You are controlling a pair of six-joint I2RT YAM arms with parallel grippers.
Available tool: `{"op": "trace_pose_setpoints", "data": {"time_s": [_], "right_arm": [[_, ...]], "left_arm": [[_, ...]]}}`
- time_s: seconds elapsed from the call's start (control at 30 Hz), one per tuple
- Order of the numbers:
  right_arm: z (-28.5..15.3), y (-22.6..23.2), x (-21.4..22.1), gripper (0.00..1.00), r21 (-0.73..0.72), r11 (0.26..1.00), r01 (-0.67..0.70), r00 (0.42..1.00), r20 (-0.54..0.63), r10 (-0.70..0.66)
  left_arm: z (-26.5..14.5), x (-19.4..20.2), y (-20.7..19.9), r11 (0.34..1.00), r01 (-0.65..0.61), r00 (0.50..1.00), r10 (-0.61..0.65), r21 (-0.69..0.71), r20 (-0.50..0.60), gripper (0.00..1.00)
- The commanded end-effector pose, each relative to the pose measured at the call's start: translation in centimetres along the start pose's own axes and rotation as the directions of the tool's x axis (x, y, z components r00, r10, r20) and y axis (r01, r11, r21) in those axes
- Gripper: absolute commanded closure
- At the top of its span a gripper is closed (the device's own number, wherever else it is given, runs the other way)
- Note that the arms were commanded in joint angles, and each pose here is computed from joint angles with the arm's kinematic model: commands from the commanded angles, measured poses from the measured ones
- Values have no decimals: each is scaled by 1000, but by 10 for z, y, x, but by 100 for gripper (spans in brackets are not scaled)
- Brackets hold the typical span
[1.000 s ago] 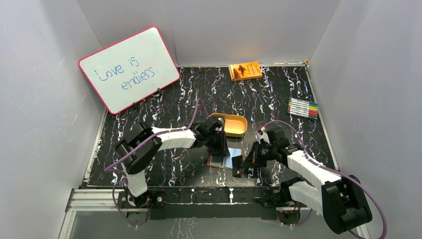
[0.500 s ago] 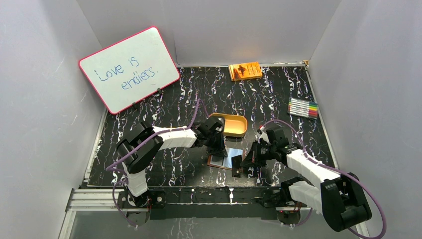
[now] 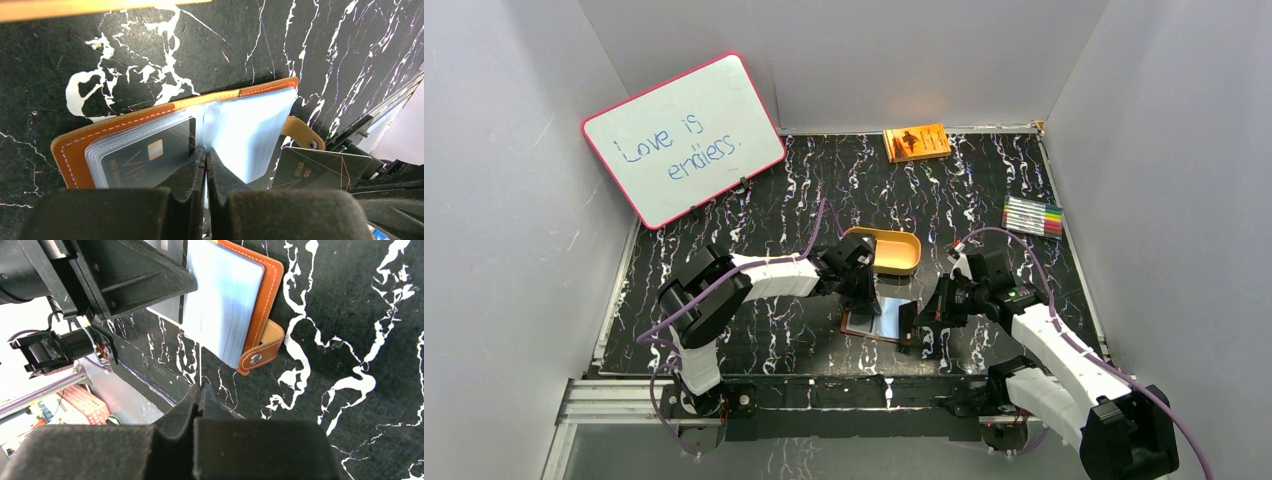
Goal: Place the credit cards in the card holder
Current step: Turn over the card slot in the card holder.
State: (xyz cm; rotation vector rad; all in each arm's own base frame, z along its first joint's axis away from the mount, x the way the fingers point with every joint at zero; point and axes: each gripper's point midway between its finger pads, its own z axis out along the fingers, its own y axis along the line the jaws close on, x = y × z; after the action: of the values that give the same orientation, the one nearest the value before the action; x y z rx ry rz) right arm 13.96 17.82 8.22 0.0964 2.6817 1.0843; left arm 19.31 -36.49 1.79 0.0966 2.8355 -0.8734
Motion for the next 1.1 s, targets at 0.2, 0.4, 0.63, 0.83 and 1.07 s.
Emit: {"op": "trace_pose_setpoints", "data": {"time_s": [0.2, 0.4, 0.63, 0.83, 1.07], "right_arm": [[1, -11, 12, 100, 39, 999, -13, 999, -47, 14], [4, -21, 16, 100, 72, 997, -29, 998, -52, 32], [6, -24, 18, 100, 79, 996, -33, 997, -61, 38], [5, -26, 16, 100, 92, 995, -36, 998, -50, 41], [3, -27, 14, 100, 104, 994, -40, 999, -24, 42]], "left_arm": [[8, 23, 61, 974, 10, 999, -20, -224, -42, 100], [8, 23, 61, 974, 12, 999, -21, -225, -40, 100], [8, 24, 61, 974, 10, 999, -20, -226, -41, 100], [8, 24, 62, 974, 12, 999, -22, -227, -44, 100], [8, 26, 65, 972, 13, 999, -24, -233, -46, 100]]}}
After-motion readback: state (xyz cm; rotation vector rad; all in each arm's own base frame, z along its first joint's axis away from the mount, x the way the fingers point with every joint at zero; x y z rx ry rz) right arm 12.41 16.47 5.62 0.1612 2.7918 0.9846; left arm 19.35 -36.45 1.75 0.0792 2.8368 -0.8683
